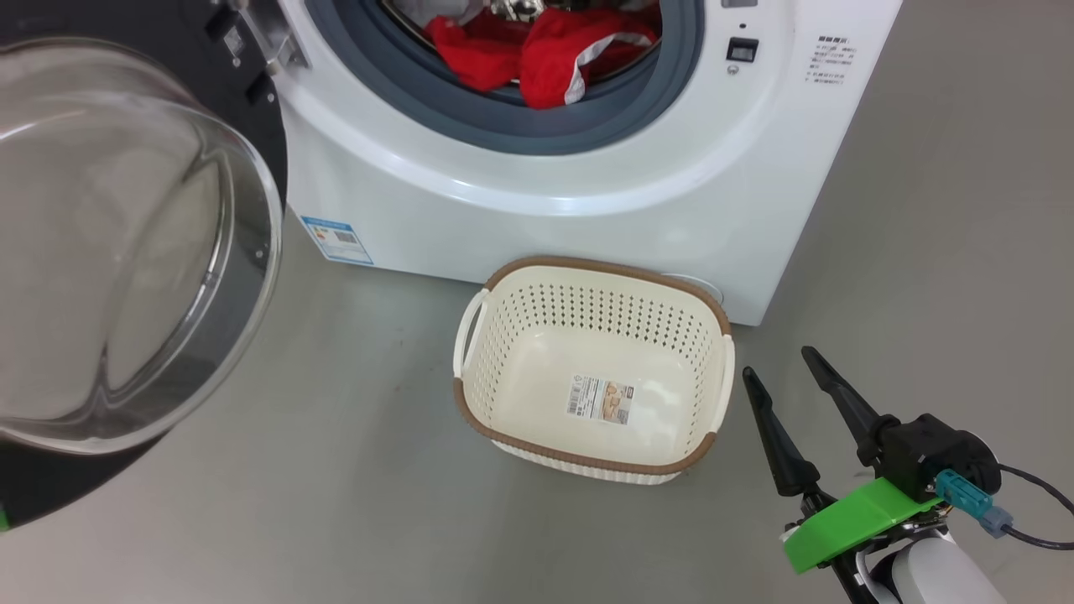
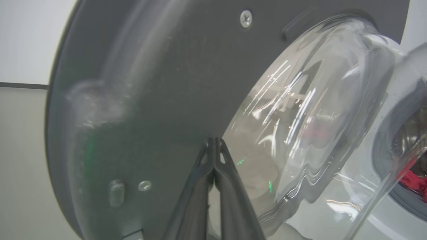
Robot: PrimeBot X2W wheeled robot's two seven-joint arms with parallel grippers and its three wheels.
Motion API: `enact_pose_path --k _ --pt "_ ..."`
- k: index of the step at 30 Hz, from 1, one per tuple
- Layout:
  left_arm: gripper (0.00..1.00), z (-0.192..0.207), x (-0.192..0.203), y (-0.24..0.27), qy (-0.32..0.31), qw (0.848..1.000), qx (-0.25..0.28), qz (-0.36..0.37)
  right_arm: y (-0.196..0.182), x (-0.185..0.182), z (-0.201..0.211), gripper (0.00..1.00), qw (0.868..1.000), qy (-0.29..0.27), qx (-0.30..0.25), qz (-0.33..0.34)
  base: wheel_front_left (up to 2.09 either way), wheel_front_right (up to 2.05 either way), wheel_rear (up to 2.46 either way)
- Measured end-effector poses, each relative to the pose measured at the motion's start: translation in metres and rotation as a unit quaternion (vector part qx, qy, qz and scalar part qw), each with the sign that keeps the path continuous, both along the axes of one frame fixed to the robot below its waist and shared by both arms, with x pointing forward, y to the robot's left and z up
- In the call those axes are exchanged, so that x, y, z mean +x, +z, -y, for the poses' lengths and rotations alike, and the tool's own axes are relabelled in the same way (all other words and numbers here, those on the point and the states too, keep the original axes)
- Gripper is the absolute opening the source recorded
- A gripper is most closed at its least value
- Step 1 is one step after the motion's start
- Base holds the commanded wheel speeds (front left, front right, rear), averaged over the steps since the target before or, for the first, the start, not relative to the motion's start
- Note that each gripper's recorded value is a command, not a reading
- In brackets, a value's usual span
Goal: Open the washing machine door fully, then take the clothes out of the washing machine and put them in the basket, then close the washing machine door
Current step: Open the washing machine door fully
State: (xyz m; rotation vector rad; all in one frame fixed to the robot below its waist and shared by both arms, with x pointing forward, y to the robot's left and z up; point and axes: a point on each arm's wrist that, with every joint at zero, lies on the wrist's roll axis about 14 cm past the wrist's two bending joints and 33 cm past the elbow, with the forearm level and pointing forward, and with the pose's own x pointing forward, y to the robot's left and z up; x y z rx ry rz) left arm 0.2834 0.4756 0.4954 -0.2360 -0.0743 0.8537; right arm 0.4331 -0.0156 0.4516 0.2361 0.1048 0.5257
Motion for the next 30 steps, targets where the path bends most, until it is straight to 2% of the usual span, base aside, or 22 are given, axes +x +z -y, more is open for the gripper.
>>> enact_pose_path --k 9,15,16,18,21,30 --pt "0.01 0.036 -0.007 -0.004 -0.050 0.999 0.009 0.001 0.020 -0.007 0.000 1.00 1.000 -0.003 0.005 0.021 0.00 0.00 0.00" --pt "0.25 0.066 -0.009 -0.007 -0.090 0.996 0.019 0.000 0.024 -0.016 0.008 1.00 1.000 -0.014 0.007 0.022 0.00 0.00 0.00" --pt "0.35 0.073 -0.008 -0.008 -0.101 0.995 0.020 -0.001 0.024 -0.018 0.010 1.00 1.000 -0.017 0.006 0.021 0.00 0.00 0.00" --pt "0.48 0.085 -0.007 -0.008 -0.120 0.993 0.024 -0.001 0.024 -0.021 0.016 1.00 0.999 -0.025 0.006 0.021 0.00 0.00 0.00" --pt "1.00 0.104 -0.001 -0.006 -0.153 0.988 0.030 0.002 0.025 -0.024 0.027 1.00 0.999 -0.042 0.006 0.021 0.00 0.00 0.00" --pt "1.00 0.149 0.015 -0.008 -0.233 0.972 0.031 0.006 0.028 -0.031 0.054 1.00 0.996 -0.080 0.006 0.024 0.00 0.00 0.00"
